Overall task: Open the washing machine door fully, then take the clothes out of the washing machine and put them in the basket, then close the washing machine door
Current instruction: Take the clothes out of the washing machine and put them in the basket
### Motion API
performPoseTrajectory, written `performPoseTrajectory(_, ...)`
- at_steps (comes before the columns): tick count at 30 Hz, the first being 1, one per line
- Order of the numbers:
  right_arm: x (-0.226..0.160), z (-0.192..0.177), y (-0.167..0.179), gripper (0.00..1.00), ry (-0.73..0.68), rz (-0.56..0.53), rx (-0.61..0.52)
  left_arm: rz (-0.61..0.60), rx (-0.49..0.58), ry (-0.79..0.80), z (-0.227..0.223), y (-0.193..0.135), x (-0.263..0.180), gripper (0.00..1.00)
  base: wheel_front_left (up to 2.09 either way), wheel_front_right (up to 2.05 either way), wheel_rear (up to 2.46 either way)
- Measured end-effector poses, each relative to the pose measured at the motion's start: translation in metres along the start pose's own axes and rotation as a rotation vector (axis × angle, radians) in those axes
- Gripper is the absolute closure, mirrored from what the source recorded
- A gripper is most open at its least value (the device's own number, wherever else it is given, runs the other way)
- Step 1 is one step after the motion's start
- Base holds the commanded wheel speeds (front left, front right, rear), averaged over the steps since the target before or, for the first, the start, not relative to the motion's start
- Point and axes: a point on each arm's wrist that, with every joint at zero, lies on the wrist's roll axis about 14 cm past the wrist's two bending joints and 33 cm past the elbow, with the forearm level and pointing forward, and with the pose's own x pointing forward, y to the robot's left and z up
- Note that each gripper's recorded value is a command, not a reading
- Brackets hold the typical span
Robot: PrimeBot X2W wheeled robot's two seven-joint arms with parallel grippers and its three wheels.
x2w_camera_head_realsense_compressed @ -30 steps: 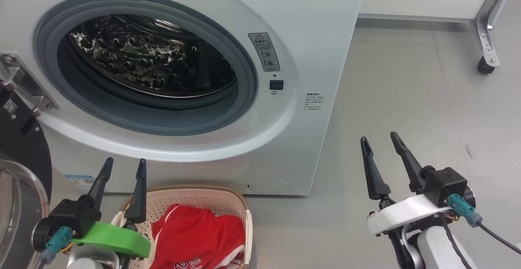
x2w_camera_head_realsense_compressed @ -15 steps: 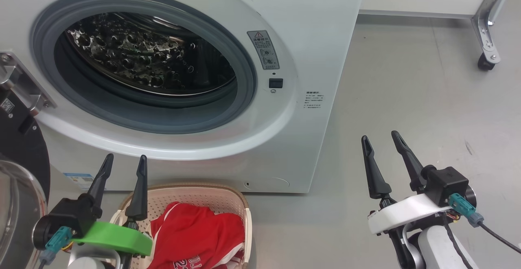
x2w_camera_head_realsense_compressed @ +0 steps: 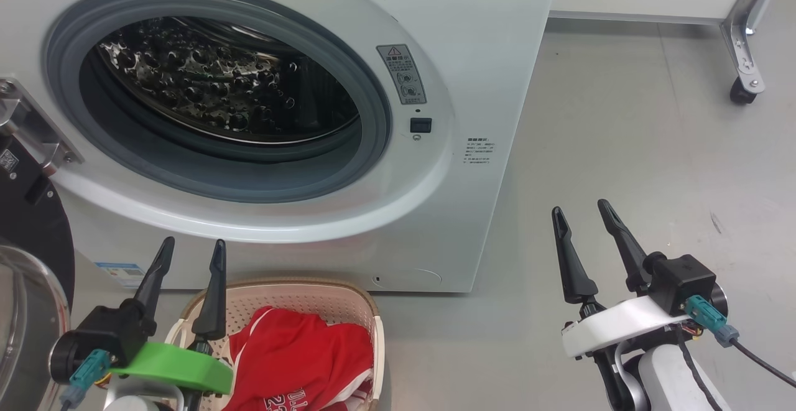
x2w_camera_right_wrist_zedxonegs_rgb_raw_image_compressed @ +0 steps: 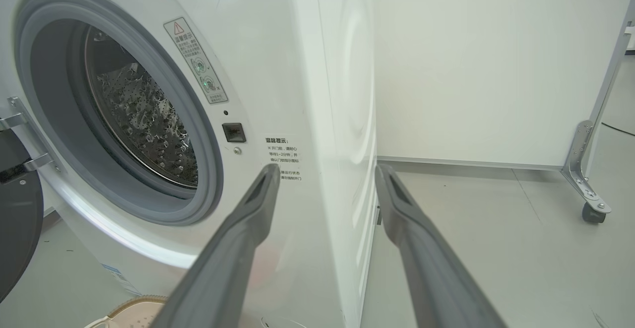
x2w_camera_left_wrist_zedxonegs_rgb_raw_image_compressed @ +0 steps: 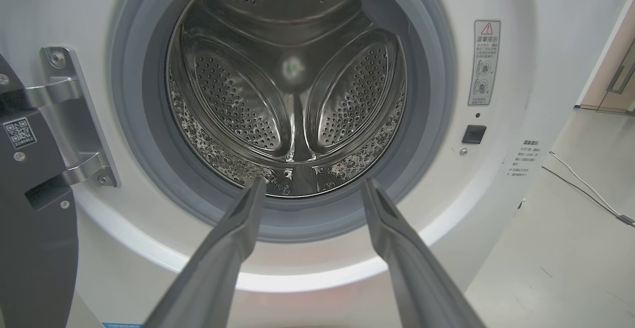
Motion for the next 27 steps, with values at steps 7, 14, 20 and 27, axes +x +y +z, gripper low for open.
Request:
performPoseTrajectory(7, 0.0000, -0.0008, -0.0005, 0.00, 0.002, -0.001, 0.001, 0.000, 0.000, -0.004, 0.0012, 0.0001, 0.0009, 0.00, 0.00, 0.00, 0.00)
performPoseTrajectory(14, 0.0000, -0.0018, -0.0007, 0.00, 0.005, -0.002, 0.001, -0.003, -0.001, -0.007, 0.0018, -0.0010, 0.0017, 0.00, 0.00, 0.00, 0.00)
performPoseTrajectory(20, -0.0003, -0.0004, 0.0000, 0.00, 0.001, 0.000, 0.000, -0.010, -0.002, -0.009, 0.0026, -0.0037, 0.0012, 0.00, 0.00, 0.00, 0.00)
performPoseTrajectory(27, -0.0008, -0.0002, 0.0027, 0.00, 0.002, 0.007, -0.001, -0.005, -0.008, 0.000, -0.0004, -0.0030, -0.0024, 0.00, -0.11, 0.11, 0.00)
